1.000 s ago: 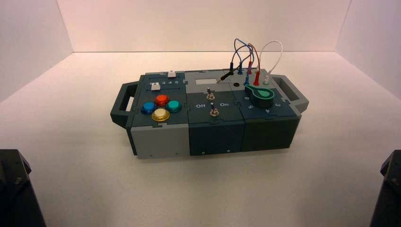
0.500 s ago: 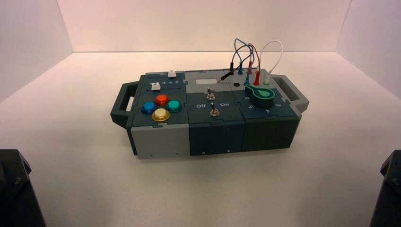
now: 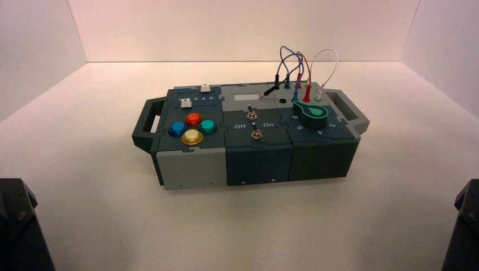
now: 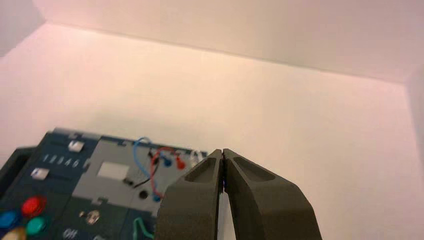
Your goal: Move the top slider to position 2.
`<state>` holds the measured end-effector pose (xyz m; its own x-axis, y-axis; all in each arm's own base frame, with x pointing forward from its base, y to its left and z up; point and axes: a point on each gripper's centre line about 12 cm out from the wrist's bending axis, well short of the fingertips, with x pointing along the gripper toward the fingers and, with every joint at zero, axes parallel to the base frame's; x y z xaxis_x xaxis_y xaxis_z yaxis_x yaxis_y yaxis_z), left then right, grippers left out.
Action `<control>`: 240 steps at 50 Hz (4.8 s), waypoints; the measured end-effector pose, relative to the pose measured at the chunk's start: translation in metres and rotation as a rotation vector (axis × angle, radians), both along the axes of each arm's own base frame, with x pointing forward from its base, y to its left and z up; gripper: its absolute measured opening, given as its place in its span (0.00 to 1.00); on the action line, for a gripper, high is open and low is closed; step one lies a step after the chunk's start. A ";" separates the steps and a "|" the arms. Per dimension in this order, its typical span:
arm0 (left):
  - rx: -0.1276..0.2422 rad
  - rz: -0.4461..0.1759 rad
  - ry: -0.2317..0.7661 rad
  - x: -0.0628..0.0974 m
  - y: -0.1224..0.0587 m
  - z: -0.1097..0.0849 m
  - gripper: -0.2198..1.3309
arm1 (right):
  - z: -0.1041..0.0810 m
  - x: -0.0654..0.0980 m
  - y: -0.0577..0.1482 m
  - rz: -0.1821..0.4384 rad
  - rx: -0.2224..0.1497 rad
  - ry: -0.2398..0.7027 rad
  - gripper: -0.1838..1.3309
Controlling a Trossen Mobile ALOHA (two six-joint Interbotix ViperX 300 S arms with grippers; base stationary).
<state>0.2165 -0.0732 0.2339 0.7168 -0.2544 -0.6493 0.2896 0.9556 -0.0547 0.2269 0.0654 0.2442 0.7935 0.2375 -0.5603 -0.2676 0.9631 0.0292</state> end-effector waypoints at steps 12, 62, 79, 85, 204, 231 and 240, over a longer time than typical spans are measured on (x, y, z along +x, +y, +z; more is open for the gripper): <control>0.023 -0.015 0.073 0.002 -0.004 -0.013 0.04 | -0.006 0.009 0.032 0.102 -0.007 0.098 0.03; 0.053 -0.016 0.163 0.010 -0.007 -0.035 0.04 | -0.074 0.067 0.182 0.330 -0.032 0.479 0.03; 0.056 -0.017 0.167 0.010 -0.007 -0.036 0.04 | -0.099 0.084 0.205 0.315 -0.010 0.548 0.03; 0.056 -0.017 0.169 0.010 -0.007 -0.036 0.04 | -0.108 0.088 0.209 0.311 -0.015 0.563 0.03; 0.060 -0.018 0.171 0.010 -0.007 -0.036 0.03 | -0.157 0.103 0.234 0.264 0.029 0.650 0.03; 0.059 -0.018 0.174 0.010 -0.007 -0.036 0.03 | -0.156 0.101 0.237 0.265 0.040 0.655 0.03; 0.059 -0.018 0.174 0.010 -0.007 -0.036 0.03 | -0.156 0.100 0.237 0.266 0.041 0.654 0.03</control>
